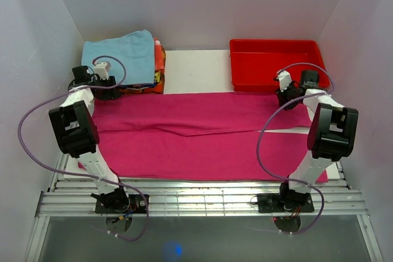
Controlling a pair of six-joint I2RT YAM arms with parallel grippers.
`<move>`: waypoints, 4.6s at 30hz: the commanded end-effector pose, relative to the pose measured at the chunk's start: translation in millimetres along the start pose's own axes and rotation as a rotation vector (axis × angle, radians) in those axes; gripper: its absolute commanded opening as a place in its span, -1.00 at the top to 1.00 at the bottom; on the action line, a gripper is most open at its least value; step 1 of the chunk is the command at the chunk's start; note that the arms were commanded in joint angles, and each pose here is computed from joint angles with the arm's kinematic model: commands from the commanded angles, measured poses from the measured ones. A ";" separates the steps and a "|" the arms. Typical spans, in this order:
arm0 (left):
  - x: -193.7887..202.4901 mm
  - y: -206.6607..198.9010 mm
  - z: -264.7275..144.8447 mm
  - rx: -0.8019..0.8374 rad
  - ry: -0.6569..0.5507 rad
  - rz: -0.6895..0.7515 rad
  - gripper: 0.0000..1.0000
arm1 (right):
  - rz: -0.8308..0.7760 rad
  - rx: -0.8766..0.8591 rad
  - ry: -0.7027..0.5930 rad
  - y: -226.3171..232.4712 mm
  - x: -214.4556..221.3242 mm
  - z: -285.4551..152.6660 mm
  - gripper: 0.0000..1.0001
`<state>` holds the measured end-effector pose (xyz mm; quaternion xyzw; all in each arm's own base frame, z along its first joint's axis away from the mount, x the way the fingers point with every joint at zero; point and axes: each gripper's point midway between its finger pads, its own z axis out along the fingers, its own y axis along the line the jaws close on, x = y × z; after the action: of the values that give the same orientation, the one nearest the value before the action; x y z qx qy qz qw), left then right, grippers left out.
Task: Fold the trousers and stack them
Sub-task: Flatten the trousers out, then fold the trousers
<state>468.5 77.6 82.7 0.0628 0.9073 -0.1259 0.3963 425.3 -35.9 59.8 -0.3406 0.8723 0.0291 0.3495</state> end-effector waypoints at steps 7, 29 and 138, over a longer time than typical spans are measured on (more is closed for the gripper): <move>72.3 -3.3 6.1 0.059 0.239 0.037 -0.16 | -0.092 -0.092 0.260 43.1 94.1 12.8 0.38; -6.4 -4.5 -88.1 0.238 0.082 0.329 -0.72 | -0.230 -0.097 0.054 -34.7 2.6 -81.0 -0.66; 92.8 31.6 -41.5 0.399 0.229 0.631 0.86 | -0.209 -0.487 0.143 14.4 116.5 17.1 0.45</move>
<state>381.1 123.3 24.9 0.4362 0.8384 -0.1503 0.2902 433.6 -84.1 18.9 -0.4766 0.8004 0.1343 0.3379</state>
